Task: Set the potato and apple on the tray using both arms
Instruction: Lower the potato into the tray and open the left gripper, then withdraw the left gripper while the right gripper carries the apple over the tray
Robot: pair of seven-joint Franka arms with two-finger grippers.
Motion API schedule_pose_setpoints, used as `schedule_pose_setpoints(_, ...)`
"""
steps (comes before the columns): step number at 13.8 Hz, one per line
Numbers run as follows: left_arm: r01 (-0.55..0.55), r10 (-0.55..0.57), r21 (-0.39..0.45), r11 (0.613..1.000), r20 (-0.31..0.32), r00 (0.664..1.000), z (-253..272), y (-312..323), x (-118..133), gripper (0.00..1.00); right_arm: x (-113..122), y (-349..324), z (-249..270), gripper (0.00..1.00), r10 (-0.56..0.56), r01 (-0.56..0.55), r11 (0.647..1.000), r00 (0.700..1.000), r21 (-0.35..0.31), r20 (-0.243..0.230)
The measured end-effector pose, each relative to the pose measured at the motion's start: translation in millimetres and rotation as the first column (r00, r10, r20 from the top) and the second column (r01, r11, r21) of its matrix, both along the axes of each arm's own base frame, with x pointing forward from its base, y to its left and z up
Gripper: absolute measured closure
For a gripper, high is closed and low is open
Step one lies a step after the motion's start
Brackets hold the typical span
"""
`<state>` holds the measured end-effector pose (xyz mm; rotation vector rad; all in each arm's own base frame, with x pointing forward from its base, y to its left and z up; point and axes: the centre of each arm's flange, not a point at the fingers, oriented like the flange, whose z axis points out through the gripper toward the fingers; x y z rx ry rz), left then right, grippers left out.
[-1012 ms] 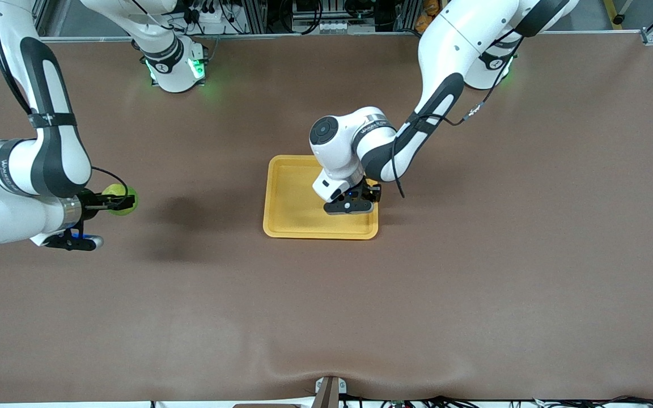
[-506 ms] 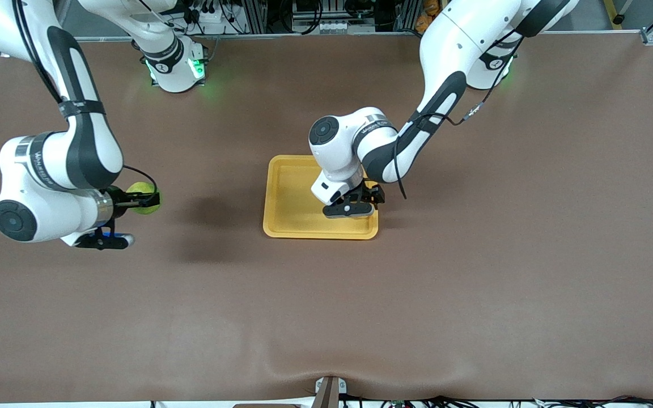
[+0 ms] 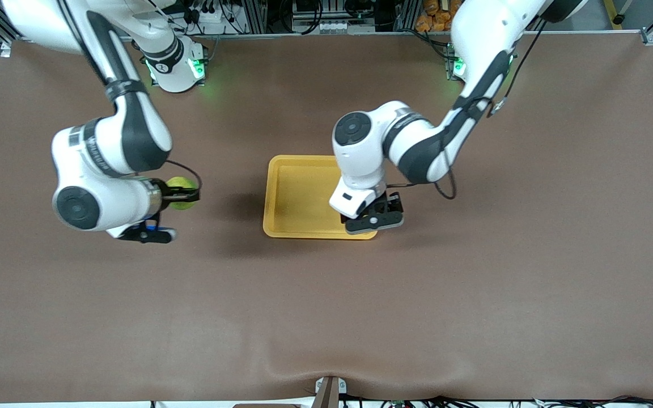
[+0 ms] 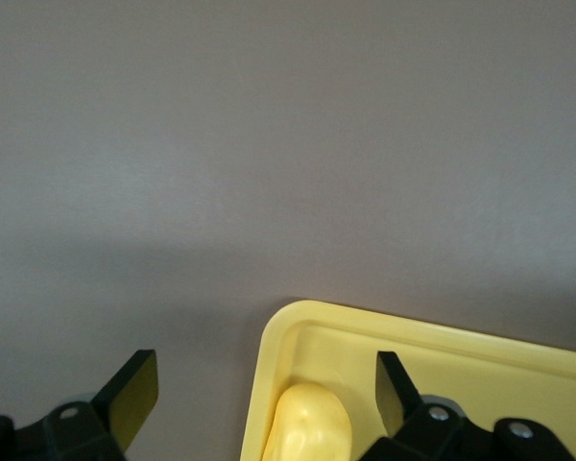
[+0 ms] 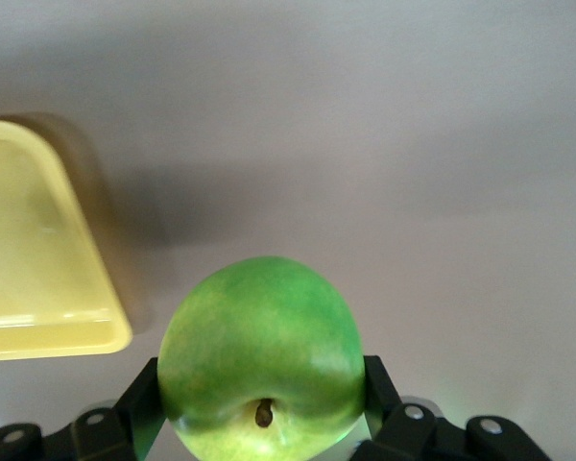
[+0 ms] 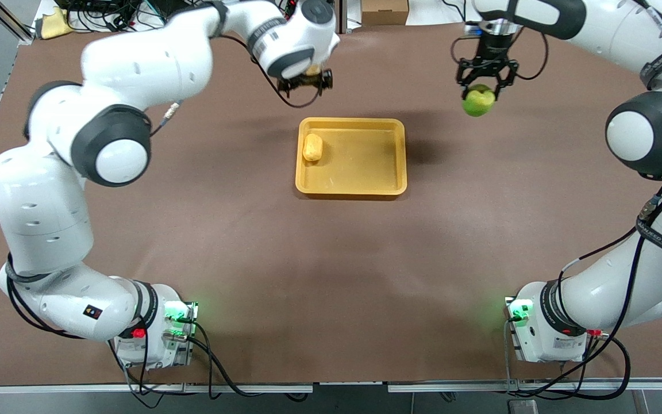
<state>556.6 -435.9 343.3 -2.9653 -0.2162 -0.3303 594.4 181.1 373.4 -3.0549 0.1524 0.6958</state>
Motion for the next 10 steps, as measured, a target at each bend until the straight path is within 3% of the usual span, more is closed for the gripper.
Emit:
schedule_pose_setpoints(6, -0.003, -0.002, -0.073, 0.997, -0.074, 0.997, 97.9, 68.0, 19.8, 0.00, -15.5, 63.9, 1.9, 0.15, -0.002, 0.002, 1.000, 0.999, -0.010, 0.034)
schedule_pose_setpoints(10, 0.000, -0.005, -0.043, 0.999, -0.114, 0.993, 140.1, 108.5, 18.4, 0.00, -25.4, 109.1, -21.2, 0.15, 0.004, -0.003, 1.000, 0.998, -0.018, 0.061)
